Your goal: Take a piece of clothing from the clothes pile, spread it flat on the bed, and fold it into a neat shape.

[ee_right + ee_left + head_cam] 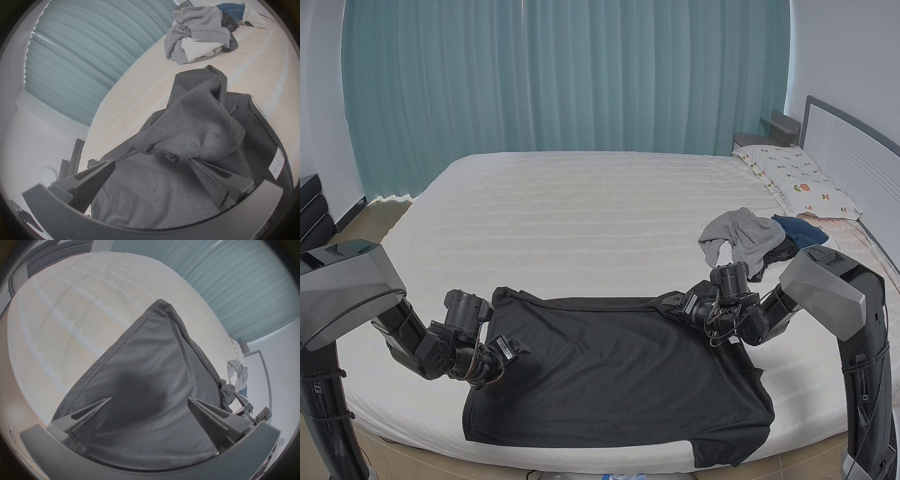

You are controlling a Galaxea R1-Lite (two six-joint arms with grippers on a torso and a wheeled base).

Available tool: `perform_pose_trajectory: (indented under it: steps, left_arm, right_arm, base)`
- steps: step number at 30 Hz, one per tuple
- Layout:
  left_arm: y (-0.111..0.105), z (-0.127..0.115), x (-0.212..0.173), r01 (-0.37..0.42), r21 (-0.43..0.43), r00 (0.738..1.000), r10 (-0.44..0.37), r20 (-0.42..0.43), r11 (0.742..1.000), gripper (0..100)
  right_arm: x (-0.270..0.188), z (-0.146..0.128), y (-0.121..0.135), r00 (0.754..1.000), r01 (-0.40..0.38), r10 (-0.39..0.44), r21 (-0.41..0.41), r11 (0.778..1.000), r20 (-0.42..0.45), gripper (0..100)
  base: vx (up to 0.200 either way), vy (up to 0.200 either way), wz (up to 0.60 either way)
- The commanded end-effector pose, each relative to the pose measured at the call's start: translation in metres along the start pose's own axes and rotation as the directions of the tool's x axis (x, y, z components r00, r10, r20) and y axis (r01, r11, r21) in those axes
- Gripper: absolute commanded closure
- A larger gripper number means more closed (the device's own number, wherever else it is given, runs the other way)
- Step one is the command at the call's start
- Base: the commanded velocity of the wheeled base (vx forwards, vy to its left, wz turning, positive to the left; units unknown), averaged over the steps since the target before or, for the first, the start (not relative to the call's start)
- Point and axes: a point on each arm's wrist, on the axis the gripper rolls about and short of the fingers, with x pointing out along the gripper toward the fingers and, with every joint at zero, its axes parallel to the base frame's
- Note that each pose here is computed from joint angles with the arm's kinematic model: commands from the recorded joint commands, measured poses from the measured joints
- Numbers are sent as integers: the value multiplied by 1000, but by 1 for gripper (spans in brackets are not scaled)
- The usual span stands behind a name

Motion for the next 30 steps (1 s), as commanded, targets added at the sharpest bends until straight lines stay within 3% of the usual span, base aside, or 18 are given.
perform_pose_trajectory:
  steps: [1, 6, 9, 13, 18, 22, 26, 30]
  left_arm:
    - [-1, 1, 1, 3, -13, 1000, -3, 2, 1000, 0]
    - [-1, 0, 1, 0, -10, 1000, 0, 0, 1000, 0]
    - [-1, 0, 1, 0, -10, 1000, 0, 0, 1000, 0]
    - [0, 0, 2, -3, -10, 1000, 3, 2, 1000, 0]
    - [0, 0, 2, -4, -10, 1000, 4, 3, 1000, 0]
    - [0, 0, 2, -4, -10, 1000, 4, 3, 1000, 0]
    - [0, 0, 2, -6, -10, 1000, 6, 6, 1000, 0]
    - [0, 0, 3, -7, -10, 1000, 7, 5, 1000, 0]
  right_arm:
    - [22, 11, 2, 995, 66, -65, -4, 998, 78, 0]
    - [37, 31, 10, 985, 75, -73, -5, 997, 159, 0]
    - [46, 53, 22, 970, 10, -3, -26, 1000, 243, 0]
    - [64, 69, 22, 941, -28, 62, -108, 994, 331, 0]
    - [69, 73, 21, 902, -59, 116, -148, 987, 417, 0]
    - [71, 70, 17, 906, -31, 96, -161, 986, 412, 0]
    - [56, 93, 14, 893, -18, 83, -148, 989, 443, 0]
    - [41, 104, 4, 908, 19, 36, -128, 992, 417, 0]
  base:
    - [0, 0, 0]
    - [0, 0, 0]
    - [0, 0, 0]
    - [0, 0, 0]
    - [0, 0, 0]
    - [0, 0, 0]
    - [0, 0, 0]
    - [0, 0, 0]
